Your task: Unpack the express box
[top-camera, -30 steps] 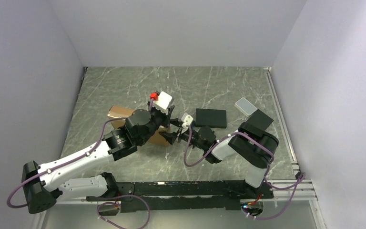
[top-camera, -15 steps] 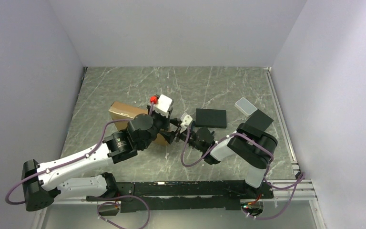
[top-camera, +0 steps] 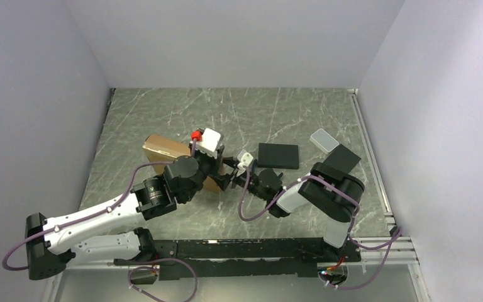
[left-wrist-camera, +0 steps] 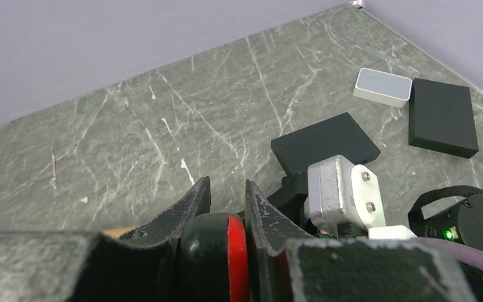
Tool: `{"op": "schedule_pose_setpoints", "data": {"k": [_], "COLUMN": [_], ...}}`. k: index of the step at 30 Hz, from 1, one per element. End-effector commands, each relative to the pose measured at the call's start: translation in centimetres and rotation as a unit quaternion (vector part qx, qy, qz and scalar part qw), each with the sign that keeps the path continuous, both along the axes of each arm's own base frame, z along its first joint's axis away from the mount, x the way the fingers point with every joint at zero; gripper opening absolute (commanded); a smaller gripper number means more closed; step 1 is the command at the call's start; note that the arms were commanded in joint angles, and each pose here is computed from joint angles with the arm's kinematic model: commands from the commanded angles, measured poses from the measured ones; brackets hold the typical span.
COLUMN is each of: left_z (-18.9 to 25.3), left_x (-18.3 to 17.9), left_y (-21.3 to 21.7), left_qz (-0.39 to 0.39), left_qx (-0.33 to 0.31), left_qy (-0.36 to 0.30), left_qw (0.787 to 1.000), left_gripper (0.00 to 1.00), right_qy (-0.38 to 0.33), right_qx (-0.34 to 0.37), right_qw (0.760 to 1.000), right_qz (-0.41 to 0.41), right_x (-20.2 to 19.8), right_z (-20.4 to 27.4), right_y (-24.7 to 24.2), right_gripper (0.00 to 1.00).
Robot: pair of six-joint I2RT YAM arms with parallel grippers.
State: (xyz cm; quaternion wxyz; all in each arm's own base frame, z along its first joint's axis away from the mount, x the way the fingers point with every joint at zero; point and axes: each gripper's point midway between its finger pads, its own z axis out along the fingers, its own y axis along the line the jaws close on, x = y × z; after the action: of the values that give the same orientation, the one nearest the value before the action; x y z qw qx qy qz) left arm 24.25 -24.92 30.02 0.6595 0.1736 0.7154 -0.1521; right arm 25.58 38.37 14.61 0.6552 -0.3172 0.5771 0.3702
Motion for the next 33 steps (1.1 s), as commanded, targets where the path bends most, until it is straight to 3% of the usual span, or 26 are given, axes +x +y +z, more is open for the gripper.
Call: {"op": "schedule_pose_setpoints", "data": {"k": [1,15,26,33], "left_z": [-1.5,-0.5,5.4,9.4], "left_x": [-1.6,-2.2,0.2,2.2], "left_y": [0.9,2.2,-0.1,-1.9], "left_qz": [0.017,0.033,0.049,0.019], "left_qx": [0.04,0.011,0.007,0.02], "left_qy": [0.026,0.02,-0.016,-0.065], "left_qw": [0.999,0.999,0.999,0.998], "left_gripper": [0.0,0.0,0.0,0.0], "right_qy": [0.011,0.007,-0.044,-0.044], "right_qx": [0.03,0.029,-0.007,-0.015], "right_qw": [0.996,0.997,0.999,0.999], "right_qz": [-0.089,-0.068,-0.01,-0.008], "right_x": [3.6,3.0,0.9,0.5], "right_z": [1.2,1.3,0.9,0.0], "right_y": [-1.8,-1.4,-0.2,-0.2], "right_gripper": [0.5,0.51,0.56,0.56]}}
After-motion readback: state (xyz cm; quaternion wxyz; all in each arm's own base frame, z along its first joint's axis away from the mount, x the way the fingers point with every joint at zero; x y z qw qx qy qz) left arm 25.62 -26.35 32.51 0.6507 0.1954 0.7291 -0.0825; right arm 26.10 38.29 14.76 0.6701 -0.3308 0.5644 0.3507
